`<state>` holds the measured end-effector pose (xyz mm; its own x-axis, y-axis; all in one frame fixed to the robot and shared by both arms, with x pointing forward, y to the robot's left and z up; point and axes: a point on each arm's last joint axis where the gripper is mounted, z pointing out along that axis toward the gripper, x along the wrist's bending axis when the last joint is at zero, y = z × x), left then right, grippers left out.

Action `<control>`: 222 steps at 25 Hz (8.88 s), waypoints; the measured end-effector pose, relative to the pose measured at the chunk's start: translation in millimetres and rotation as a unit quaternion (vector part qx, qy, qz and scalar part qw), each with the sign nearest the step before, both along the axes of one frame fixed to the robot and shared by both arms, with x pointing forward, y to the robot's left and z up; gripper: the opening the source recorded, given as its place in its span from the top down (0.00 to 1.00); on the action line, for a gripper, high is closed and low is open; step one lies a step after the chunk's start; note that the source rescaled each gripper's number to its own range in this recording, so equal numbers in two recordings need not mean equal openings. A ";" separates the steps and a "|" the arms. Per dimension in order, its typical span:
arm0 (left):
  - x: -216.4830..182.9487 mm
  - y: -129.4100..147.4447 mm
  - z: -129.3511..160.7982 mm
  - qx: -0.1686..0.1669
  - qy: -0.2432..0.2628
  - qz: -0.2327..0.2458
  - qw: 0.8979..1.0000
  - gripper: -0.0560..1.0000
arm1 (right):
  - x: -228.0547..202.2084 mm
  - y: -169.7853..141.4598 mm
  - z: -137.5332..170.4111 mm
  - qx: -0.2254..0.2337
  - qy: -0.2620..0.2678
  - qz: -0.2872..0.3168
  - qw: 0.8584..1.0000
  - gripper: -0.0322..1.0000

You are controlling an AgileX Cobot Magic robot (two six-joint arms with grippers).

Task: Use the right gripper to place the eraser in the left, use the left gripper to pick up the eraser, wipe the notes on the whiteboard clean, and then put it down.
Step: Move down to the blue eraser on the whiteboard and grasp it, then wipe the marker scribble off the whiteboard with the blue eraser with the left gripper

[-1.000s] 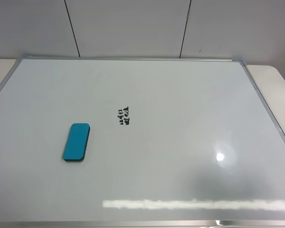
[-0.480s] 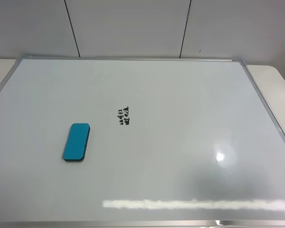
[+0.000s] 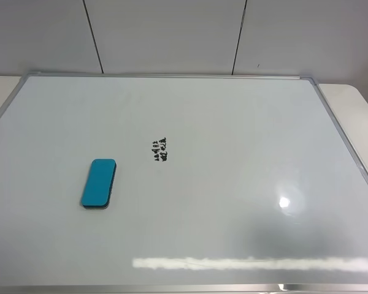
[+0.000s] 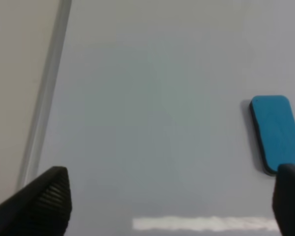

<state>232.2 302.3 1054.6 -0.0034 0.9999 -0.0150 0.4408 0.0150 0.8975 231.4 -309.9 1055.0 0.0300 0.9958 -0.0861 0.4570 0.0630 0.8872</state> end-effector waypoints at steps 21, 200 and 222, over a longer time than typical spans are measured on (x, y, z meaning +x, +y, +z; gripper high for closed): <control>20.7 0.3 4.6 0.002 0.078 0.003 0.997 0.35 | 0.0 0.0 0.0 0.000 0.000 0.000 1.000 0.00; 377.2 -192.7 -162.1 0.101 0.402 -0.226 0.881 0.94 | 0.1 0.0 -0.2 0.000 0.000 0.000 1.000 0.00; 315.0 -288.8 -169.3 0.064 0.407 -0.322 0.852 0.94 | 0.1 0.0 -0.2 0.000 0.000 0.000 1.000 0.00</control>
